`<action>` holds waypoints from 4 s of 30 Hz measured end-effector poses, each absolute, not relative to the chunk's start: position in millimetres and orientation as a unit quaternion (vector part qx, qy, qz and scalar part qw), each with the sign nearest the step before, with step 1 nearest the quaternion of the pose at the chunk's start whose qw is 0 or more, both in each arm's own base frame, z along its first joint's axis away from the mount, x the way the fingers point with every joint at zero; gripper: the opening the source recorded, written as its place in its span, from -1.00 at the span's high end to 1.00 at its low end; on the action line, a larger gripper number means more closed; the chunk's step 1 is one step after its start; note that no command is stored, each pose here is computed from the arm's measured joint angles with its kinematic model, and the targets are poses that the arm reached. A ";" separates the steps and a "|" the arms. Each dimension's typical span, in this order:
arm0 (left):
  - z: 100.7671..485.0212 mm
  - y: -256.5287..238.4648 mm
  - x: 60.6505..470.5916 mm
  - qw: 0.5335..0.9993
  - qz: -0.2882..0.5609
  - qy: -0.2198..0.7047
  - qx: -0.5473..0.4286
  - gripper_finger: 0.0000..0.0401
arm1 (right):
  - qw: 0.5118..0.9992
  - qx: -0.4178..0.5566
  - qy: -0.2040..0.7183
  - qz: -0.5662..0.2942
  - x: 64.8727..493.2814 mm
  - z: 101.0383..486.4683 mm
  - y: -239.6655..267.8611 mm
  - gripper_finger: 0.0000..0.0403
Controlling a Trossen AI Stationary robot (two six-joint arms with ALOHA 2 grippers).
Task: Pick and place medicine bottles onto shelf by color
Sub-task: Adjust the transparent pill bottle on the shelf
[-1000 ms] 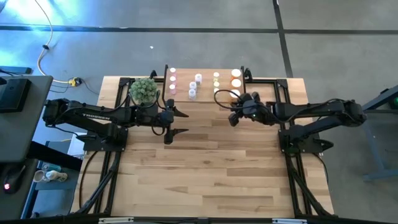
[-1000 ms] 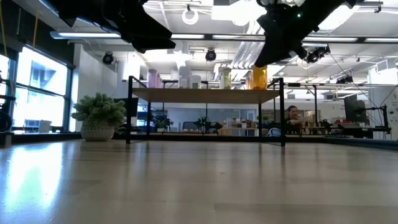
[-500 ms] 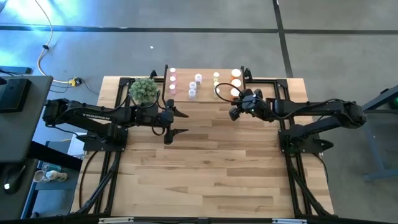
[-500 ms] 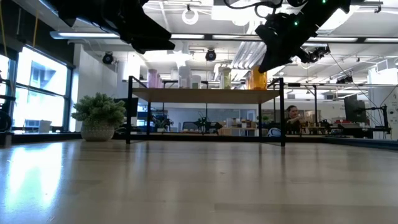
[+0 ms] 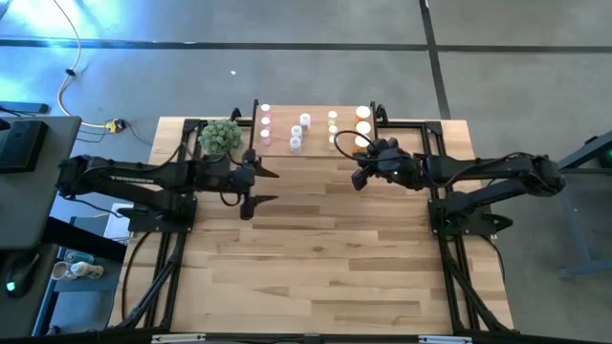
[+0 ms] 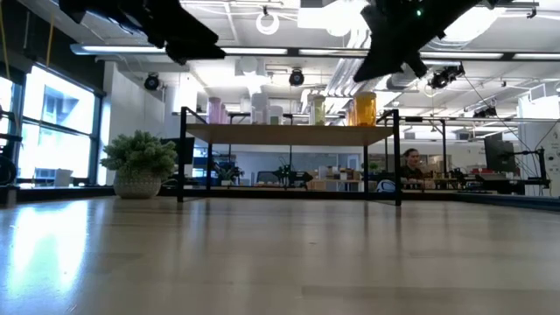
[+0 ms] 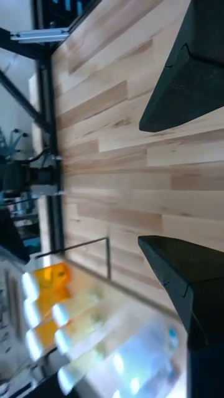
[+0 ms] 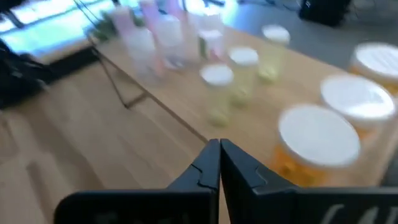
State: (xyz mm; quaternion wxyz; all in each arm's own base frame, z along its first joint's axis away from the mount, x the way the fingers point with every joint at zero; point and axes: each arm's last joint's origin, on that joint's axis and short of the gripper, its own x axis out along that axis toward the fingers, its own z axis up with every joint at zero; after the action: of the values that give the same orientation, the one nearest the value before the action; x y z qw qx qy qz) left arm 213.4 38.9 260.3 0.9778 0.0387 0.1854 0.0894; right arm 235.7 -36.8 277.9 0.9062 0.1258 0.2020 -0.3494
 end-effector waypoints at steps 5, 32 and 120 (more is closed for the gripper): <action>273.0 39.7 202.2 0.980 0.104 0.156 0.063 -0.39 | 0.931 0.106 0.165 -0.308 241.8 292.5 -32.6 0.99; 315.3 87.3 170.8 0.950 0.230 0.209 -0.020 -0.39 | 0.866 0.051 0.273 -0.416 290.3 429.0 -152.2 0.99; 261.7 84.0 172.7 0.946 0.206 0.250 -0.037 -0.39 | 0.867 0.141 0.409 -0.245 416.9 310.9 -221.0 0.99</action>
State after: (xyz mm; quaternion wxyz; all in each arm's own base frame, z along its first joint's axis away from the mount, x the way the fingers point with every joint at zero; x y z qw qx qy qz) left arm 172.7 84.0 261.7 0.9455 -0.0372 0.2496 0.2057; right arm 416.9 -221.0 310.9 0.8674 0.1406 0.4094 -0.2454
